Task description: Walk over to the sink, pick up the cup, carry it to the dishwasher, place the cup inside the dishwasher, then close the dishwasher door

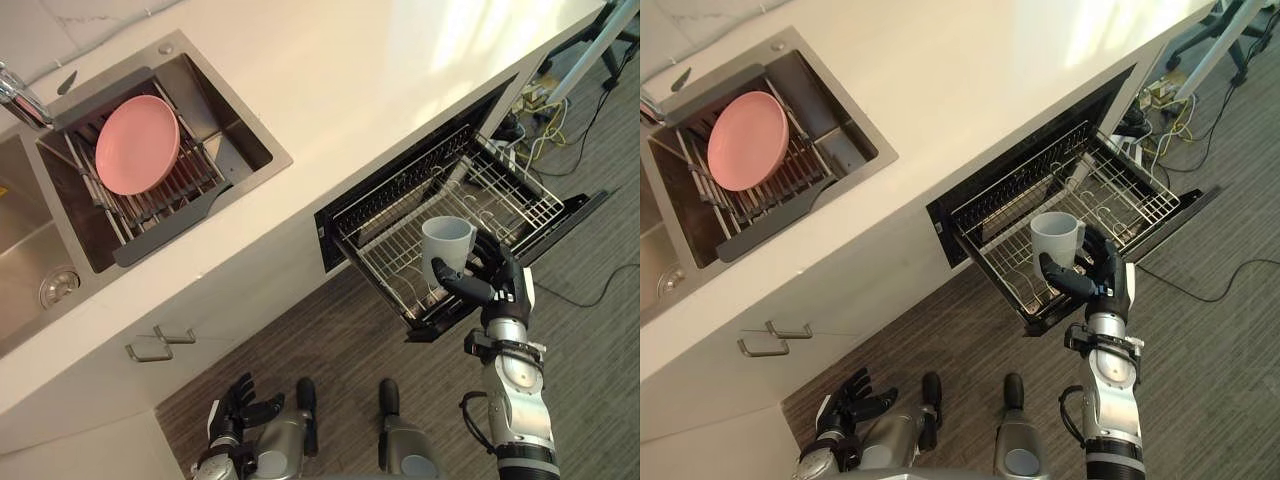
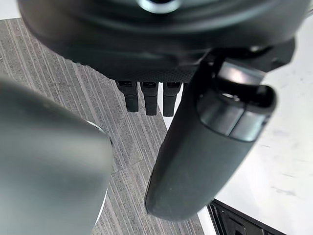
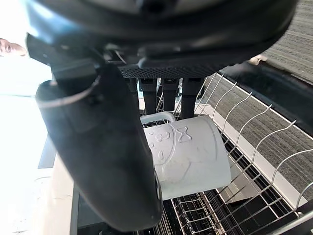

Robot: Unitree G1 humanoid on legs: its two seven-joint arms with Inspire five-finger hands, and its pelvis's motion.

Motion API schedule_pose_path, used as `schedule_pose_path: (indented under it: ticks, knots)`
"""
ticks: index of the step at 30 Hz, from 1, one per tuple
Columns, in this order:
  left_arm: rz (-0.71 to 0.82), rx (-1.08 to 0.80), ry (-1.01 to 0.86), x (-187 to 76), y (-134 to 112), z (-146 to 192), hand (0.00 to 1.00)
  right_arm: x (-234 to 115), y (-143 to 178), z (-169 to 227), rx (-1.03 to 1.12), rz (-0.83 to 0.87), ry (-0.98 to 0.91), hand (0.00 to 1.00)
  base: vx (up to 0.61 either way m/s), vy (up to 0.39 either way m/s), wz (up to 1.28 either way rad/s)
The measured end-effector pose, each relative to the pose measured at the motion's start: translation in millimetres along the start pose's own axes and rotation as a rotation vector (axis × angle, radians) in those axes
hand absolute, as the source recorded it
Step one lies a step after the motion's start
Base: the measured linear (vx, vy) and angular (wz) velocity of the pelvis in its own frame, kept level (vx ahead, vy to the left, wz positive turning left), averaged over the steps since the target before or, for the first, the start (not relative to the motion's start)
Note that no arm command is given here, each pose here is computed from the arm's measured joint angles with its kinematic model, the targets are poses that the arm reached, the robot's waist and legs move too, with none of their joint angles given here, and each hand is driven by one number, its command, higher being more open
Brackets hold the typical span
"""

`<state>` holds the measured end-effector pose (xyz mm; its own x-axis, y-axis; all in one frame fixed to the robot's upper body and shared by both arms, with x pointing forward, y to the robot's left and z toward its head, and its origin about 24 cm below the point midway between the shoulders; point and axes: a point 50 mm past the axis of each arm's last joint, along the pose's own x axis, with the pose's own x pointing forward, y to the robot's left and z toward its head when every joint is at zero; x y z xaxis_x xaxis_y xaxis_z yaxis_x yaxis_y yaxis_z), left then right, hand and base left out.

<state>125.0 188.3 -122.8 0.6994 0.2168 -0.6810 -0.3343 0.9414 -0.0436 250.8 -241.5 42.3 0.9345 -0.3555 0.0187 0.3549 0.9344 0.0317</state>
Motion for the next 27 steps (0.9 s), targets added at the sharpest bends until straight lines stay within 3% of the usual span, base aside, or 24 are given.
schedule_pose_path:
  ticks: [22,23,27]
  knots:
    - [-0.032,0.028,-0.072,8.1,-13.3,19.4,0.90,61.3,12.4,14.3,-0.199,-0.002,0.010,0.30,-0.04,0.010,0.07]
    - [-0.033,0.030,-0.076,8.4,-13.3,20.4,0.90,61.8,12.6,14.7,-0.200,-0.002,0.010,0.90,-0.04,0.013,0.02]
    - [-0.029,0.040,-0.082,9.2,-13.4,22.2,0.90,65.3,14.4,13.9,-0.209,-0.004,0.021,0.90,-0.05,0.018,0.04]
